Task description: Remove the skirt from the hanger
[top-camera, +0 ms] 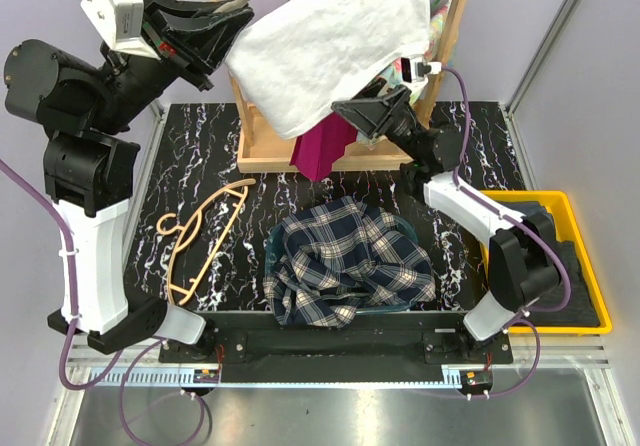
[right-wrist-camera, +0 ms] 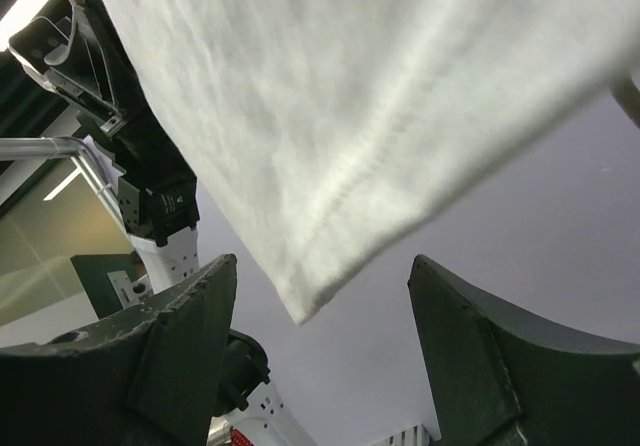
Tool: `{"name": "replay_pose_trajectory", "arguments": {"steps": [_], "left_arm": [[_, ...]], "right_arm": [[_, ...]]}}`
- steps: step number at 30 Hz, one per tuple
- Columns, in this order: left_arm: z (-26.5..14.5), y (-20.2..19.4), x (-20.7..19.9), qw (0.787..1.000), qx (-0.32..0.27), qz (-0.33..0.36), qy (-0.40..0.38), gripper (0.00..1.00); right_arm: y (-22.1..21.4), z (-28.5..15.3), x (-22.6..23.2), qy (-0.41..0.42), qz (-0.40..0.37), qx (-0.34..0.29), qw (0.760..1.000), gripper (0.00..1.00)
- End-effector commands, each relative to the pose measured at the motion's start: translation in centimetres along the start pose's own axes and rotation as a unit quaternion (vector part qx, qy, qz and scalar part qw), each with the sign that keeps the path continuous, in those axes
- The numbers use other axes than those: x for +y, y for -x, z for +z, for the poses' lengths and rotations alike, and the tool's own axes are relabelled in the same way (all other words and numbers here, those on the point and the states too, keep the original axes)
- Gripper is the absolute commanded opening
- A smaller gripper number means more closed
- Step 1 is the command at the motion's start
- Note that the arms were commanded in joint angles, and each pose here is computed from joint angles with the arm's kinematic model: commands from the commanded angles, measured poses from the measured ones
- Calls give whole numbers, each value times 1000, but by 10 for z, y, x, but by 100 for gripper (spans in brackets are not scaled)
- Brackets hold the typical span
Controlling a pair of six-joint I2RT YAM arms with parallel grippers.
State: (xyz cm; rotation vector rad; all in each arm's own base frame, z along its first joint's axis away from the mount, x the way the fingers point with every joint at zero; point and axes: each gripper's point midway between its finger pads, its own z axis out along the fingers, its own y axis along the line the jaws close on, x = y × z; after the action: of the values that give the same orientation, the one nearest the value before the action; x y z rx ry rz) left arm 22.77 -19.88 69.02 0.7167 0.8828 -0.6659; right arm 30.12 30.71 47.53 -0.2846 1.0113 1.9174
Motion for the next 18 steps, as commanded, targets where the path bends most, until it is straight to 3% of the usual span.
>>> {"name": "replay_pose_trajectory", "arguments": {"steps": [1,4,7,8,9,12,18], "left_arm": [[-8,46,-4,997,-66,26,13,0],[-7,44,-5,998,-65,22,12,0],[-7,44,-6,998,-65,22,12,0],[-8,44,-7,998,-65,22,12,0],[-9,43,-7,998,-63,22,13,0],[-11,43,-6,997,-62,31,18,0],[-15,38,-2,996,-54,61,28,0]], "right_arm": [[32,16,60,127,-85,-58,987,77],[40,25,63,144,-80,-61,985,75],[45,28,66,150,-75,-67,984,65],[44,28,66,150,-73,-66,984,60],[44,28,70,153,-74,-65,983,45],[41,23,76,151,-66,-60,984,23],[22,-12,101,125,-83,-31,988,11]]}}
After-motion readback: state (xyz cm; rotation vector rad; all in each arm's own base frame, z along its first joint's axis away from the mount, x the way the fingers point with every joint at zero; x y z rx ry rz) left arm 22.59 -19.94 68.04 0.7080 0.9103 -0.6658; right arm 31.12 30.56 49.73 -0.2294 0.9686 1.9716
